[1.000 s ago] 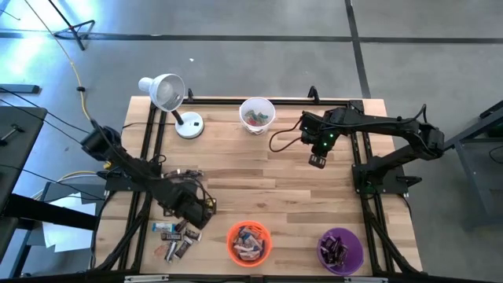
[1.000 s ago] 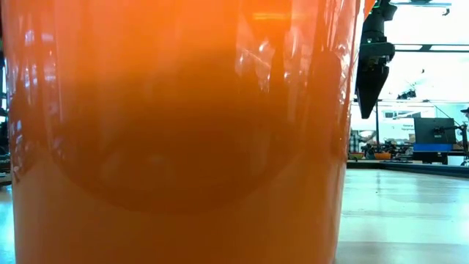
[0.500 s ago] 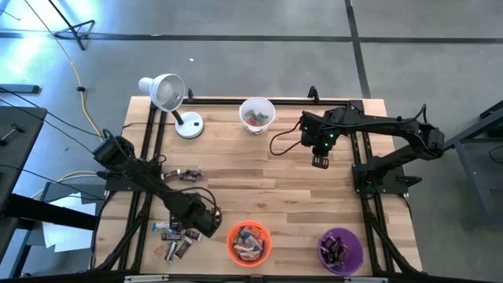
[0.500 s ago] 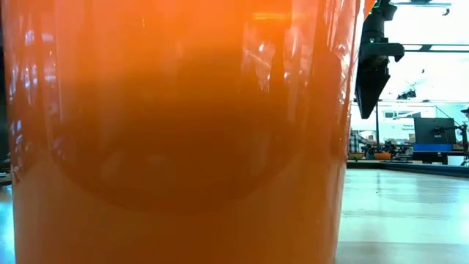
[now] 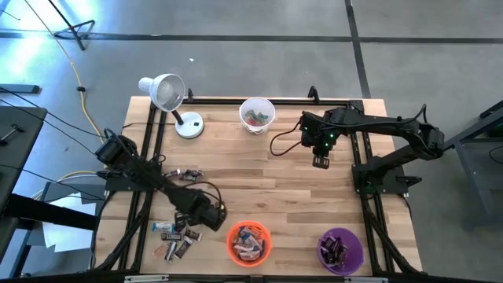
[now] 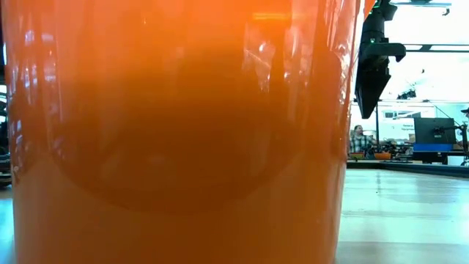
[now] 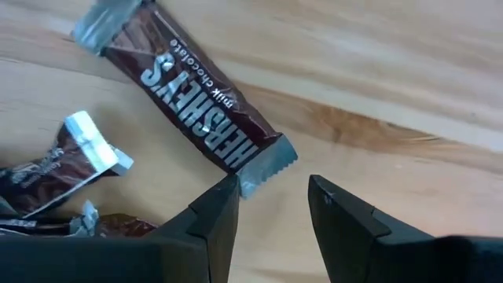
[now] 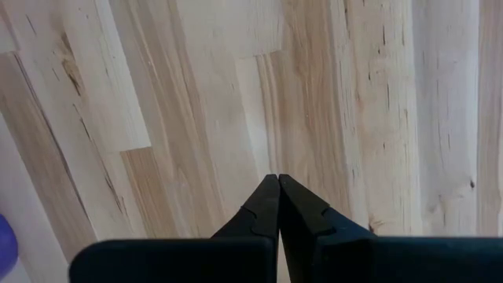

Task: Organize candy in baskets
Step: Put the dark brown chocolate bar into the dark purple bucket

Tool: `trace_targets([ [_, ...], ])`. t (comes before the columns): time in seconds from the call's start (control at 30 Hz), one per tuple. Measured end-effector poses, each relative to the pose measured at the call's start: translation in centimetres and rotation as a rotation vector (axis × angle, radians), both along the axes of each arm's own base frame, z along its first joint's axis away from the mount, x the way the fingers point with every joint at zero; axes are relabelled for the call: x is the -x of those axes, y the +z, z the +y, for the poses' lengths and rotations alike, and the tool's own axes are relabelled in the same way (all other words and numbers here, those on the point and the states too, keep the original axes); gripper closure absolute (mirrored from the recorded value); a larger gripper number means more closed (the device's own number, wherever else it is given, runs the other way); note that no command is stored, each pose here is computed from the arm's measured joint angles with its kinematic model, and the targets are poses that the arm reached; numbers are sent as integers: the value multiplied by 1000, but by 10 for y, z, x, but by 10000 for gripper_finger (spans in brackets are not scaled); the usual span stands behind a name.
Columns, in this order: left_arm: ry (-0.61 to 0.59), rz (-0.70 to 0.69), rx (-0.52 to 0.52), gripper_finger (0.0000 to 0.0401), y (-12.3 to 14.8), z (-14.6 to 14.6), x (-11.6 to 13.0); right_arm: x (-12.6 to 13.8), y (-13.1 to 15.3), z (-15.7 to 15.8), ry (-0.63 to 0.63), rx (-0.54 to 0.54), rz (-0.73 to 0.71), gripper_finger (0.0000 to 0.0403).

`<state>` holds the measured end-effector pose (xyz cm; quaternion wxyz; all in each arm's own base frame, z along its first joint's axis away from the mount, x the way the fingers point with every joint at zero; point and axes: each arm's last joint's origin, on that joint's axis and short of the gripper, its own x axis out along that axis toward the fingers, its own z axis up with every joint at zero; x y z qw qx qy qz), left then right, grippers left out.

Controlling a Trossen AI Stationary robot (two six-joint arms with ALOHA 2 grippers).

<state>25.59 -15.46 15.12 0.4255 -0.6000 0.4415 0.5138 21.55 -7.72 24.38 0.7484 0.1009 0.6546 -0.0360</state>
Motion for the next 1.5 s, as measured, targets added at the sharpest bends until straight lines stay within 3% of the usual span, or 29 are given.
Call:
trace_targets([
  [0.27,17,89,-57,258,19,5,-2,0,0,0,0,0,0,403],
  [0.37,-34,125,-82,258,26,2,2,0,0,0,5,1,0,403],
  [0.43,-191,131,-93,258,28,-2,6,0,0,0,6,1,-1,403],
  [0.67,-1055,52,-15,258,42,-17,6,0,0,0,-7,-1,0,403],
  [0.8,-1486,38,-3,258,46,-18,9,0,0,0,-100,-14,7,403],
  [0.9,-1732,114,-49,258,47,-13,16,0,0,0,-193,-28,15,403],
  [1.03,-1953,251,-134,259,47,-6,22,0,0,0,-337,-49,26,403],
  [1.23,-2063,281,-226,259,33,1,37,0,0,0,-473,-68,36,403],
  [1.37,-1977,137,-258,259,28,2,47,0,0,0,-536,-77,42,403],
  [1.5,-1898,61,-310,259,28,3,42,0,0,0,-554,-81,43,403],
])
